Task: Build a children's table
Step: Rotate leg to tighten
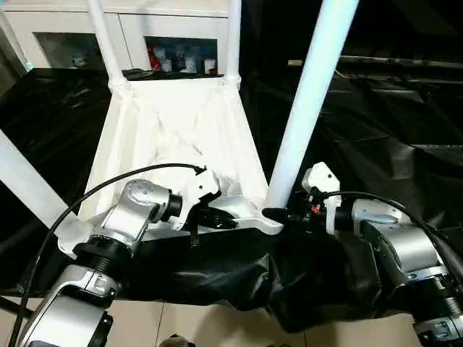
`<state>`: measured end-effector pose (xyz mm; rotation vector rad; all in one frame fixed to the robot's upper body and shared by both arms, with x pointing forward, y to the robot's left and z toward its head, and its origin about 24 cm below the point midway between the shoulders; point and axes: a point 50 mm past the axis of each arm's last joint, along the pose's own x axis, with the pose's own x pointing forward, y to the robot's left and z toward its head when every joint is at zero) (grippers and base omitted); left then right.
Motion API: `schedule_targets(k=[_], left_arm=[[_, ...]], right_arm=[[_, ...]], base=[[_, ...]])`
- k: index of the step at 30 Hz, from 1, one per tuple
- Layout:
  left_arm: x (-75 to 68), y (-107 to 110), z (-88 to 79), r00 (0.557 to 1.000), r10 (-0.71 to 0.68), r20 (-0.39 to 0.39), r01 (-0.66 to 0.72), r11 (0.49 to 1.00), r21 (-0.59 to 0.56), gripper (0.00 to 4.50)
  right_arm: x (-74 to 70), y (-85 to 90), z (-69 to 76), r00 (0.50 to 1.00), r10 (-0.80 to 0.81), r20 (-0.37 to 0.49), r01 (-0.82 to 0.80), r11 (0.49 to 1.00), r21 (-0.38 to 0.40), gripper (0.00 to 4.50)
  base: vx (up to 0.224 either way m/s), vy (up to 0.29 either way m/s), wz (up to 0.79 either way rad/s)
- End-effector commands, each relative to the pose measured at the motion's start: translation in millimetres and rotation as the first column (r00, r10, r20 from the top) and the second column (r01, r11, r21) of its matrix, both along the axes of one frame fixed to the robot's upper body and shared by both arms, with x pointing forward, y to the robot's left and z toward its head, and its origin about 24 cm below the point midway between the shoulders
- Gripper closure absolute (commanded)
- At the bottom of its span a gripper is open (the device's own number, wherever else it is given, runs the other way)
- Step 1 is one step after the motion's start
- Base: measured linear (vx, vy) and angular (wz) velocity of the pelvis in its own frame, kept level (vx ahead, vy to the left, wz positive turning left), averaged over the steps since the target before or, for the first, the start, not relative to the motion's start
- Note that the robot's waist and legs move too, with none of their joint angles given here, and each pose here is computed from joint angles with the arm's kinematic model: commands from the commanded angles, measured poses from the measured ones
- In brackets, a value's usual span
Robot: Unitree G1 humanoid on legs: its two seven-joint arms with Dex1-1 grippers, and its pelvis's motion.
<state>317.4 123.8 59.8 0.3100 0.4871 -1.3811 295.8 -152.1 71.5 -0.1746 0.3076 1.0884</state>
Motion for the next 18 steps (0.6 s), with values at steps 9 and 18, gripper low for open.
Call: schedule_targets(k=[9,18], left_arm=[[6.6,-15,4.7,0.996,0.065,0.056,-0.061,0.996,-0.068,4.50],[43.8,-54,1.9,0.841,0.520,0.151,-0.522,0.853,-0.031,4.50]], right_arm=[[0.7,-0.7,-7.5,0.997,-0.075,-0.023,0.076,0.996,0.039,2.56],[25.1,25.1,-48.9,0.768,-0.636,-0.077,0.634,0.772,-0.044,2.57]], base=[[0.000,0.000,0.00],[0.000,0.000,0.00]])
